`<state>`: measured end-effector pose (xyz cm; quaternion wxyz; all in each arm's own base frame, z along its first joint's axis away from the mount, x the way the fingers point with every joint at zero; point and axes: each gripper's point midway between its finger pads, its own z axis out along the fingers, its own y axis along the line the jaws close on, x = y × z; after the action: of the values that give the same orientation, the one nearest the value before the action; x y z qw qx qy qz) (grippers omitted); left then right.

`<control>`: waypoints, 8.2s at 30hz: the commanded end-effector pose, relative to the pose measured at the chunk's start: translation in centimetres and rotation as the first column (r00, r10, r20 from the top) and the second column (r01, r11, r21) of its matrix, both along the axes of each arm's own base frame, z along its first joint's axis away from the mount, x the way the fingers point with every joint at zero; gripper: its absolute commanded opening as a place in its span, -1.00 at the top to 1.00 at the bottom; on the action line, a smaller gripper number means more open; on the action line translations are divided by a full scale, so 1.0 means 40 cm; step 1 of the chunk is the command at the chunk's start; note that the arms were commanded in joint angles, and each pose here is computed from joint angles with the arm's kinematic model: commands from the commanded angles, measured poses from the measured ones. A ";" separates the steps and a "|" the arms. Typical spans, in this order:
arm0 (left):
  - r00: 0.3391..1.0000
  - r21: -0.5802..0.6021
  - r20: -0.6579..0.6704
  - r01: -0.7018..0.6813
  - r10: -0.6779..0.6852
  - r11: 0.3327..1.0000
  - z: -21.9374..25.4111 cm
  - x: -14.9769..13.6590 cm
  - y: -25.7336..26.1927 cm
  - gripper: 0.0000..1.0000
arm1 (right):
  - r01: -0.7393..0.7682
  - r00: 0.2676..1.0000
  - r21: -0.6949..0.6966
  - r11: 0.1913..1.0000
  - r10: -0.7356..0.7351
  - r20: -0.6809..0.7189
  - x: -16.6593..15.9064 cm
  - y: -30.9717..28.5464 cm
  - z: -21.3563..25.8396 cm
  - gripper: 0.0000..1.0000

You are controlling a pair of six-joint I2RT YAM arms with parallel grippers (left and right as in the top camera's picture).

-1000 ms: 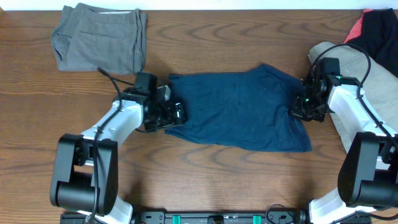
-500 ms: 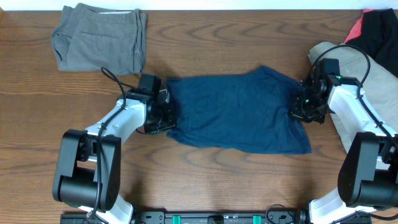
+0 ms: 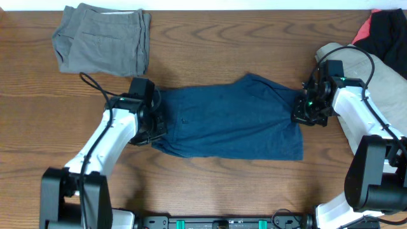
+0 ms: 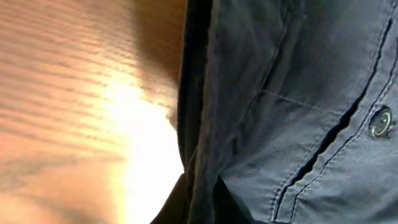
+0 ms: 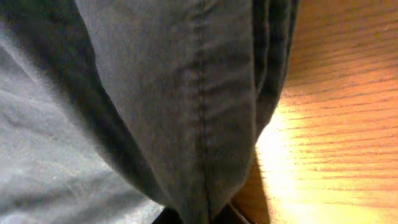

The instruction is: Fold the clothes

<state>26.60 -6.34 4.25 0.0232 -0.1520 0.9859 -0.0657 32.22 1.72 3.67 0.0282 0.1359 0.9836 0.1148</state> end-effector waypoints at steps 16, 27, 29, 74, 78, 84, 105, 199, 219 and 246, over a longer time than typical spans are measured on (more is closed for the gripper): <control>0.996 0.098 -0.082 -0.039 0.047 0.994 0.000 -0.059 0.057 0.20 | -0.085 0.989 0.019 0.996 0.082 0.120 0.072 0.031 0.044 -0.61; 0.997 0.096 -0.068 -0.040 0.047 0.995 -0.002 -0.051 0.056 0.50 | -0.231 0.942 -0.032 0.972 0.231 0.244 0.129 0.170 0.057 0.85; 0.996 0.096 -0.069 -0.040 0.047 0.995 -0.002 -0.052 0.056 0.54 | -0.228 0.941 -0.065 0.971 0.237 0.242 0.136 0.167 0.047 0.85; 0.997 0.073 0.083 -0.006 0.000 0.997 0.007 0.047 0.103 -0.96 | -0.013 0.993 -0.288 0.957 0.045 0.105 0.152 -0.054 0.130 -0.99; 0.977 -0.177 0.190 0.132 -0.097 0.975 0.034 0.091 0.036 -0.98 | -0.027 0.997 -0.299 0.954 0.048 0.062 0.126 -0.058 0.124 -0.99; 0.966 -0.246 0.199 0.212 -0.165 0.946 0.019 0.090 0.004 -0.99 | -0.028 0.997 -0.298 0.954 0.047 0.057 0.123 -0.059 0.124 -0.98; 0.987 -0.233 -0.048 0.139 -0.154 0.962 -0.152 0.033 0.019 0.03 | -0.028 0.997 -0.298 0.954 0.047 0.057 0.123 -0.058 0.124 -0.99; 0.974 0.444 0.111 0.129 -0.197 0.887 0.467 0.065 -0.129 0.88 | -0.028 0.997 -0.298 0.954 0.047 0.057 0.123 -0.058 0.124 -0.98; 0.985 0.583 0.161 -0.047 -0.059 0.811 0.527 0.041 0.004 0.88 | -0.028 0.997 -0.298 0.954 0.047 0.057 0.123 -0.058 0.124 -0.98; 0.988 0.200 0.134 0.048 -0.076 0.979 0.449 0.064 -0.139 0.88 | -0.028 0.997 -0.298 0.954 0.047 0.057 0.123 -0.058 0.124 -0.99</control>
<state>29.83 -10.44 23.18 0.1291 -0.1348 0.9810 0.0526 36.91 -0.55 8.09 0.0691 0.1028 0.9918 -0.0309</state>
